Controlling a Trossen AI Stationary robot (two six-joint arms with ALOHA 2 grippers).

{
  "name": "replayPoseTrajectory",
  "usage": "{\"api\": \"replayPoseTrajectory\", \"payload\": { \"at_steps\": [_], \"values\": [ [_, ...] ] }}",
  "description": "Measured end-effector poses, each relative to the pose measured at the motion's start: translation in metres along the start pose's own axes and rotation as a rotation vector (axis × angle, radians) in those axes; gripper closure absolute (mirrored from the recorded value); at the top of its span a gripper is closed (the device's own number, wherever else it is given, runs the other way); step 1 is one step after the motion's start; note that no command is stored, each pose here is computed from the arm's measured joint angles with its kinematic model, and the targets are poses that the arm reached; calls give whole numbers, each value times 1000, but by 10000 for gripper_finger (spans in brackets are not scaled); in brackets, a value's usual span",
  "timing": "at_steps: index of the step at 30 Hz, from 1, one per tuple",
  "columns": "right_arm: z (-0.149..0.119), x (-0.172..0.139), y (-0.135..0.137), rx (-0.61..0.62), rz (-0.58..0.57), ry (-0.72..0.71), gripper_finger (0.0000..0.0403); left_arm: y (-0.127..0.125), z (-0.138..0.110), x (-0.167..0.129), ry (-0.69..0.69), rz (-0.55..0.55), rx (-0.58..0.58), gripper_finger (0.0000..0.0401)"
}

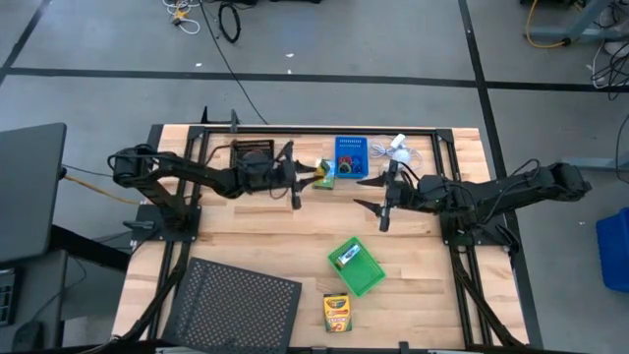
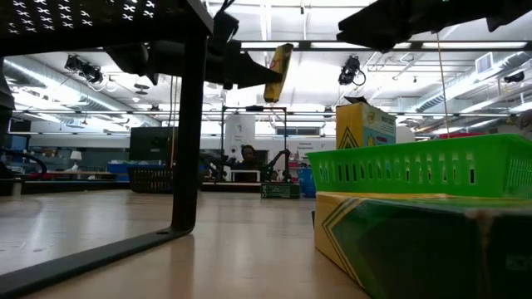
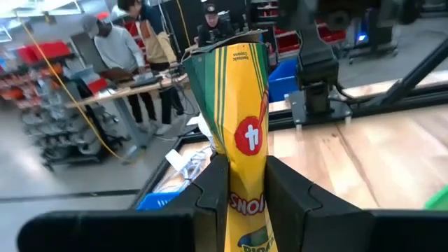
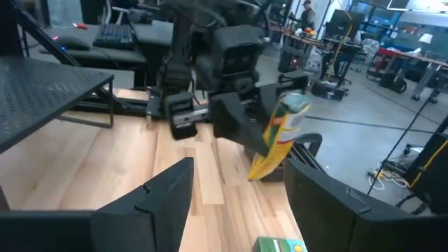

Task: Pick & Place Office Desk Supplies
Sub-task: Put the small crayon box into the green bin

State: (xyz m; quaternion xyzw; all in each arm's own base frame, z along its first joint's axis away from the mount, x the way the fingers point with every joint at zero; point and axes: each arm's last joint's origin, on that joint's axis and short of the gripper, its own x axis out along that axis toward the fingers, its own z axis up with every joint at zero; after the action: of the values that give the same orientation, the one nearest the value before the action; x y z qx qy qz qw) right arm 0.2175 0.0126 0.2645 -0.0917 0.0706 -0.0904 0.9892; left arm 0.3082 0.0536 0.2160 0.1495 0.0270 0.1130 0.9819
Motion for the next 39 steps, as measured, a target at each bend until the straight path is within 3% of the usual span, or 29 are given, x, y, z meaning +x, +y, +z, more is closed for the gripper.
{"api": "replayPoseTrajectory", "payload": {
  "at_steps": [4, 13, 19, 30, 39],
  "values": [
    [3, 2, -1, 44, -11, -39, 172, -20, 10, -2, -30, 29, 64, 326],
    [-8, 25, 1, 112, 28, -43, 172, -45, 21, -8, -75, 4, 39, 326],
    [-12, 38, 8, 120, 24, -86, 172, -43, 21, -8, -61, 45, -3, 326],
    [-12, 43, -7, 124, -46, -121, 172, -45, 0, 7, -106, 56, -40, 326],
    [-13, 45, -17, 158, -16, -130, 172, -46, 6, 20, -130, 64, -49, 326]
  ]
}}
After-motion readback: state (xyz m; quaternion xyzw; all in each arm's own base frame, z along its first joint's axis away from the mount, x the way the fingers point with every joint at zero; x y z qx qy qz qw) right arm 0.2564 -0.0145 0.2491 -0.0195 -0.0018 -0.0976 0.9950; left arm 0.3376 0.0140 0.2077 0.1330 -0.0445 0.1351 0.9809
